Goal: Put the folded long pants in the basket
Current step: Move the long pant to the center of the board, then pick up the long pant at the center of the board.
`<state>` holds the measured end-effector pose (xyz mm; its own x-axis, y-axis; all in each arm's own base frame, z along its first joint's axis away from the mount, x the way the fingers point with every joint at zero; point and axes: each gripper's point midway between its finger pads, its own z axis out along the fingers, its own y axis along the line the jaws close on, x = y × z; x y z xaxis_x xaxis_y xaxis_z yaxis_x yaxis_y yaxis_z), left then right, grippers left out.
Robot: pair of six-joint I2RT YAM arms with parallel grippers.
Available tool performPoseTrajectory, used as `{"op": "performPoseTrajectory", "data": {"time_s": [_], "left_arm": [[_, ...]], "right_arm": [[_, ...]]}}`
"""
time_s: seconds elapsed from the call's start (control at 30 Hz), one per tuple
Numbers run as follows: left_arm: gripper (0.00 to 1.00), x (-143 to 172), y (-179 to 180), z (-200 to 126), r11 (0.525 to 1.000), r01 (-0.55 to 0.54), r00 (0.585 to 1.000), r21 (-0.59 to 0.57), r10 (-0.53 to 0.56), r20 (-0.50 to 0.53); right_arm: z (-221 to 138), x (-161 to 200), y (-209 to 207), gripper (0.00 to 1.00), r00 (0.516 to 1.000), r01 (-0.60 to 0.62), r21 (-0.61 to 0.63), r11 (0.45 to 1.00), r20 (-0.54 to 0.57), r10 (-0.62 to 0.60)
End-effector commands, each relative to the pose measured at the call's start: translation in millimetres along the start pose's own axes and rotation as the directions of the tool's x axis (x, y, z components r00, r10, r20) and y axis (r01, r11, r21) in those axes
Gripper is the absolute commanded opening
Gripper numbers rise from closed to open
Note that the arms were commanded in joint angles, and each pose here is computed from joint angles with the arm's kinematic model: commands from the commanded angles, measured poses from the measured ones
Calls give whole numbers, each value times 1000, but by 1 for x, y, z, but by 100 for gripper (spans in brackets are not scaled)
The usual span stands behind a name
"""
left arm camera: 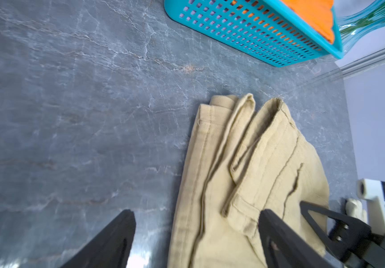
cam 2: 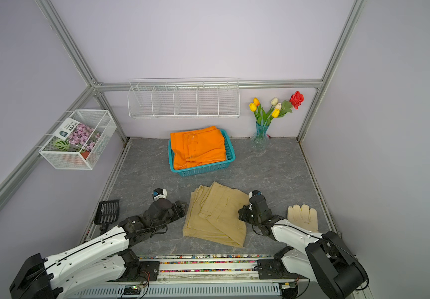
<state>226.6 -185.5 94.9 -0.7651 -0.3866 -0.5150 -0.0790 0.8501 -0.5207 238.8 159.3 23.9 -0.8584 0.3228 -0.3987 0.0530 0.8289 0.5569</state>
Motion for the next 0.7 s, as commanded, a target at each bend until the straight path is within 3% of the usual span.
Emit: {"op": "performPoseTrajectory", "data": {"time_s": [0.0,0.27,0.47,0.53,0.63,0.67], "left_arm": [[87,15,6,26,999,-33,994,10,34,-103],[85,29,7,69,998,-42,983,40,49,-179],[72,49,14,97,999,-6,959,47,19,-284],[59,53,14,101,999,2,953,49,13,-302],[10,55,15,103,999,8,949,35,3,-316],[0,56,15,102,999,8,947,35,3,-322]], "right_arm": [[5,10,-9,0,999,12,45,999,-48,-9],[12,5,-2,0,997,33,36,999,-65,-31],[13,3,2,0,996,50,37,998,-71,-47],[13,1,2,0,996,56,43,998,-72,-53],[13,-2,4,0,996,62,42,997,-68,-59],[13,-3,6,0,996,66,40,997,-67,-63]]}}
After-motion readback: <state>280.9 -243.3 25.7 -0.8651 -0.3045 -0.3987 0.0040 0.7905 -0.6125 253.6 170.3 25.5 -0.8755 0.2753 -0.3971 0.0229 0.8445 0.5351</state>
